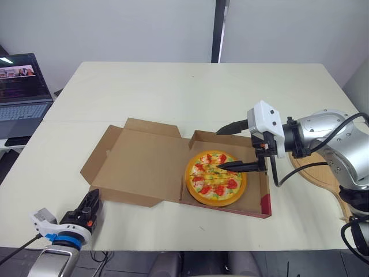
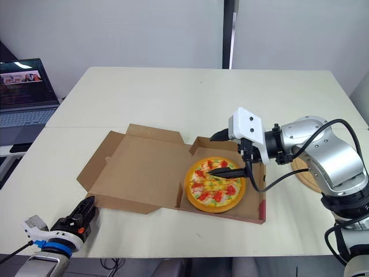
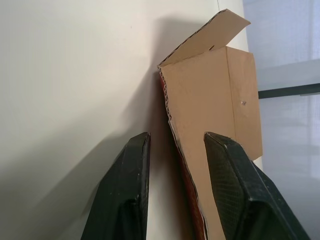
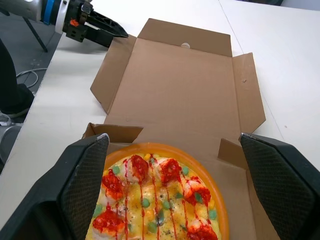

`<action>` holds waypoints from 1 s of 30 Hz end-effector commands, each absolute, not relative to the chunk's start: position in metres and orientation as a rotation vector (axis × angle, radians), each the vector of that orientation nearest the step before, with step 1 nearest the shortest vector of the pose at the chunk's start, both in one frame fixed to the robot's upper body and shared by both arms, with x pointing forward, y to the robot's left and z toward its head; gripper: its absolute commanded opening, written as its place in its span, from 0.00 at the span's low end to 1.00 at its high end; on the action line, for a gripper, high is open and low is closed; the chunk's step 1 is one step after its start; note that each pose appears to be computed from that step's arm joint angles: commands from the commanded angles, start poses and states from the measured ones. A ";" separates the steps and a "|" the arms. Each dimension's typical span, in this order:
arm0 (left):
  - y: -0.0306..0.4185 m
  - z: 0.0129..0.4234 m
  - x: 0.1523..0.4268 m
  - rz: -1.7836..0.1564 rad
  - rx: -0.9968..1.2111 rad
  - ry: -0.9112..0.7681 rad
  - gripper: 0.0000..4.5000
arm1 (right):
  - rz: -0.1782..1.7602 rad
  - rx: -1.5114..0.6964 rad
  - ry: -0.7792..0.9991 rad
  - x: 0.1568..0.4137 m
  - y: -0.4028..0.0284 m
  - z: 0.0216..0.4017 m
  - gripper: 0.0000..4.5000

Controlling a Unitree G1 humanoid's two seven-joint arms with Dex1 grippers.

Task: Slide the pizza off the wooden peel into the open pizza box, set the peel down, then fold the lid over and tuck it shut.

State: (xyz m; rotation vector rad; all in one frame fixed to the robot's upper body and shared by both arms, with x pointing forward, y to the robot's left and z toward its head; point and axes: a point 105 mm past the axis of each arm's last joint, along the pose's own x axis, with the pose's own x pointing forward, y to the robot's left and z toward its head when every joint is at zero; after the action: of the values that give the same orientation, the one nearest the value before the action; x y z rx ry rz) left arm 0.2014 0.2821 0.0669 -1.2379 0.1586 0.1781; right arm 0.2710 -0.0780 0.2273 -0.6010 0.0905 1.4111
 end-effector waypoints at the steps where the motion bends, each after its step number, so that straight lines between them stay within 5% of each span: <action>1: 0.290 0.072 0.201 0.184 -1.217 0.141 0.39 | 1.428 -0.619 0.046 0.266 -0.075 0.237 1.00; 4: 0.288 0.072 0.201 0.172 -1.225 0.148 0.39 | 1.438 -0.611 0.043 0.264 -0.075 0.239 1.00; 11: 0.285 0.070 0.202 0.152 -1.207 0.173 0.00 | 1.447 -0.603 0.042 0.262 -0.074 0.240 1.00; 30: 0.288 0.091 0.212 0.051 -1.071 0.106 0.00 | 1.410 -0.593 0.051 0.264 -0.079 0.236 1.00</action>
State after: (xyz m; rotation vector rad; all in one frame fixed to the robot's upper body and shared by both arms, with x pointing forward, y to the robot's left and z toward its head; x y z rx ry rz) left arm 0.2124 0.2822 0.0775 -1.1087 0.1474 0.0752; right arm 0.2671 -0.0764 0.2255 -0.5696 0.1030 1.4279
